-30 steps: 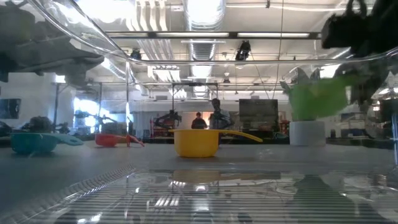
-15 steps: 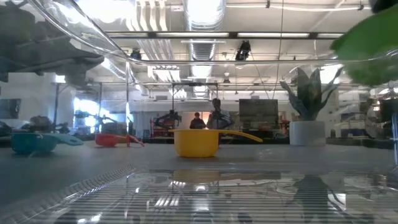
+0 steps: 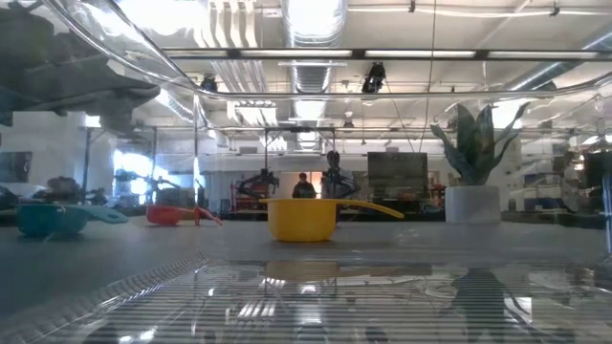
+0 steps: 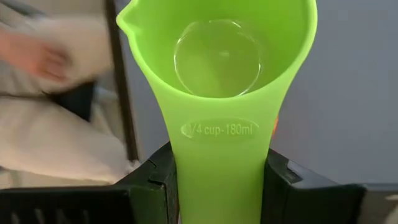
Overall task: Nest measuring cups in basket
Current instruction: Stack the green measuring cup on top of the orange measuring cup, then stack the violet measuring cup on top of the green measuring cup
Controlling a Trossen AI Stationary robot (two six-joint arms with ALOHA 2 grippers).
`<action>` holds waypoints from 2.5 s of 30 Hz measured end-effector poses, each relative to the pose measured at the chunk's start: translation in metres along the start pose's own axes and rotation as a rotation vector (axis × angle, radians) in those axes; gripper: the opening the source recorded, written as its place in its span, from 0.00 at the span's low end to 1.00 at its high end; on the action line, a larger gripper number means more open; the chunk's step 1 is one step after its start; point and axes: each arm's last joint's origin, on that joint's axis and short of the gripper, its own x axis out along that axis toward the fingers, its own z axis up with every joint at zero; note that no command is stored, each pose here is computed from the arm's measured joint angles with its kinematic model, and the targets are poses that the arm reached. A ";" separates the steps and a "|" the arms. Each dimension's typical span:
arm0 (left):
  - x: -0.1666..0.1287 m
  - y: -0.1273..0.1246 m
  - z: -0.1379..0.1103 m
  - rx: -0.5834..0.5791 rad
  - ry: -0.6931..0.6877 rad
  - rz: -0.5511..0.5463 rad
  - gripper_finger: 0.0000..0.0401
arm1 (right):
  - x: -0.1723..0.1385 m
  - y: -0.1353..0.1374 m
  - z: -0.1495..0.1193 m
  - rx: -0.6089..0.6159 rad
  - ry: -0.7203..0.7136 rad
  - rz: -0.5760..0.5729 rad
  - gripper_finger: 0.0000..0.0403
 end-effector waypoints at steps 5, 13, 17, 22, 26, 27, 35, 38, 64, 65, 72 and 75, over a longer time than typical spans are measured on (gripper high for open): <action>0.000 0.000 0.000 0.000 0.000 0.001 0.00 | 0.007 0.025 -0.010 -0.073 0.061 -0.094 0.31; 0.000 0.000 0.000 0.000 0.000 0.000 0.00 | 0.018 0.032 -0.021 -0.021 0.073 -0.185 0.32; 0.000 0.000 0.000 0.000 0.000 0.000 0.00 | 0.024 0.024 -0.025 0.023 0.085 -0.217 0.31; 0.000 0.000 0.000 0.000 0.000 0.001 0.00 | 0.018 0.020 -0.025 0.079 0.073 -0.192 0.37; 0.000 0.000 0.000 -0.001 0.000 0.000 0.00 | 0.013 0.019 -0.024 0.114 0.069 -0.176 0.45; 0.000 0.000 0.000 0.000 0.000 0.000 0.00 | 0.012 0.019 -0.024 0.117 0.077 -0.170 0.47; 0.000 0.000 0.000 0.000 0.000 0.000 0.00 | 0.005 0.018 -0.023 0.095 0.079 -0.169 0.56; 0.000 0.000 0.000 0.000 0.000 0.000 0.00 | -0.001 0.012 -0.017 0.058 -0.009 -0.224 0.57; 0.000 0.000 0.000 0.000 0.000 0.000 0.00 | -0.047 -0.126 0.163 -0.251 -0.398 -0.358 0.57; 0.000 0.000 0.000 0.000 0.000 0.000 0.00 | -0.049 -0.127 0.163 -0.245 -0.400 -0.349 0.57; 0.000 0.000 0.000 0.000 0.000 0.000 0.00 | -0.063 -0.117 0.150 -0.217 -0.460 -0.295 0.57; 0.000 0.000 0.000 0.000 0.000 0.000 0.00 | -0.062 -0.110 0.139 -0.199 -0.472 -0.269 0.57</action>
